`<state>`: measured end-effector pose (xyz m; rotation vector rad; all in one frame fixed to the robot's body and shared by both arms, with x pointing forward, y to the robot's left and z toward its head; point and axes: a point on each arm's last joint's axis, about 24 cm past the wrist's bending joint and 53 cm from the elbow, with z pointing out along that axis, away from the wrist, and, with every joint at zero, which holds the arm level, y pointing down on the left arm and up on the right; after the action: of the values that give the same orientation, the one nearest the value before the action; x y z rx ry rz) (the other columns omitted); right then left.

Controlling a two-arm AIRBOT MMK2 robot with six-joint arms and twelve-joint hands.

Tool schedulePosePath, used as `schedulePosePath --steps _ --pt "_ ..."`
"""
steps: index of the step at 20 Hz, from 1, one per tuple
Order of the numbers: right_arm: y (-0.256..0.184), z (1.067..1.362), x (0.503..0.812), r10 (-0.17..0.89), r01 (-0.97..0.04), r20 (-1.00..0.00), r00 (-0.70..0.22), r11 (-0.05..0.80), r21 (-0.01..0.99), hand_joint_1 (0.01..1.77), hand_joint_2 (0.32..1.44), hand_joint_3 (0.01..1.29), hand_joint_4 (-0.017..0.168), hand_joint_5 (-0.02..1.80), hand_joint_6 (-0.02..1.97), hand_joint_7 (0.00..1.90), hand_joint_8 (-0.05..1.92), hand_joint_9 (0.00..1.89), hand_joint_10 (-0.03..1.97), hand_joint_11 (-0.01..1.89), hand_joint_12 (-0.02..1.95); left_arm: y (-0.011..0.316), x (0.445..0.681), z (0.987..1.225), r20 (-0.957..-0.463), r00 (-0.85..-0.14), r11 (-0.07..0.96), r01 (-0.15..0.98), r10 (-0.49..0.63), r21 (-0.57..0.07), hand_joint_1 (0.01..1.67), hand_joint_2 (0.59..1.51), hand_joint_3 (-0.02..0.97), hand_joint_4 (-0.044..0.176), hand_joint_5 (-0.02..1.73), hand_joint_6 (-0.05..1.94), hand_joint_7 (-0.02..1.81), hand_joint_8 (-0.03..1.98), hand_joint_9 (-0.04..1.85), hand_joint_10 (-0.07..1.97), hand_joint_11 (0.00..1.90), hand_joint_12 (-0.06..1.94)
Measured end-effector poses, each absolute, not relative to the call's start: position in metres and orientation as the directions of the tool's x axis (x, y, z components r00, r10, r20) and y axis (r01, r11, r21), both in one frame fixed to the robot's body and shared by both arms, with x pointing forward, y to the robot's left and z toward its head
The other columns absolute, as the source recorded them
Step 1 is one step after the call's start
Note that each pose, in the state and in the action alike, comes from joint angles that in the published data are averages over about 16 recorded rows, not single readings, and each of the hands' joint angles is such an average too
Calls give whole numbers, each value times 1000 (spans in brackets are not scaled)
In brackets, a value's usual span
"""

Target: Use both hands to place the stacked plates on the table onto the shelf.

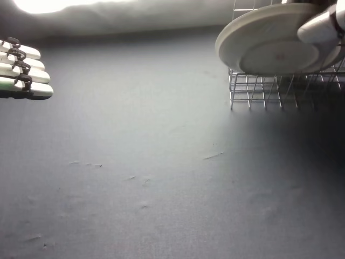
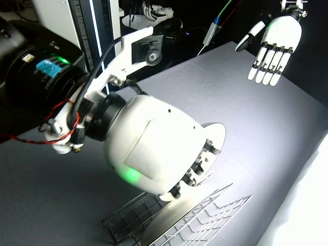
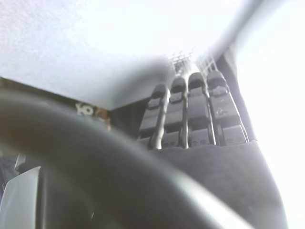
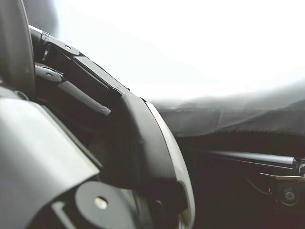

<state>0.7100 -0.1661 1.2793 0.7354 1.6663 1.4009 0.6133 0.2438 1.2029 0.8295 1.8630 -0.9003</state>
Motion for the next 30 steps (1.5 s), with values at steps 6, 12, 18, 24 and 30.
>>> schedulePosePath --steps 6,12,18,24,30 --pt "-186 1267 713 838 -100 -298 -458 285 953 1396 994 13 -8 991 814 1156 610 1075 897 893 968 244 613 1203 -903 -389 513 821 182 -250 13 1131 8 -1 15 7 20 8 19 7 15 3" --pt "-200 1257 714 811 -138 -393 -433 372 918 1367 1010 13 -8 972 838 1123 608 1052 813 854 977 243 613 1203 -903 -389 512 822 182 -251 13 1132 8 -1 18 7 20 8 20 7 15 4" --pt "-205 1256 714 772 -190 -481 -416 443 876 1289 1020 13 -6 836 558 961 377 940 518 635 1040 241 610 1202 -900 -395 505 823 183 -258 13 1146 8 -1 20 6 20 8 20 8 15 4" --pt "-188 1274 707 707 -311 -583 -399 494 812 1161 1015 14 -4 574 252 658 139 671 196 309 1052 226 597 1201 -892 -407 468 838 194 -281 13 1153 8 -1 20 6 20 8 20 7 15 4" --pt "-142 1297 680 545 -546 -764 -346 545 636 1017 985 14 -1 336 19 385 1 410 33 72 979 200 573 1197 -873 -439 414 850 213 -326 13 1150 8 -1 19 6 18 7 20 7 15 4"
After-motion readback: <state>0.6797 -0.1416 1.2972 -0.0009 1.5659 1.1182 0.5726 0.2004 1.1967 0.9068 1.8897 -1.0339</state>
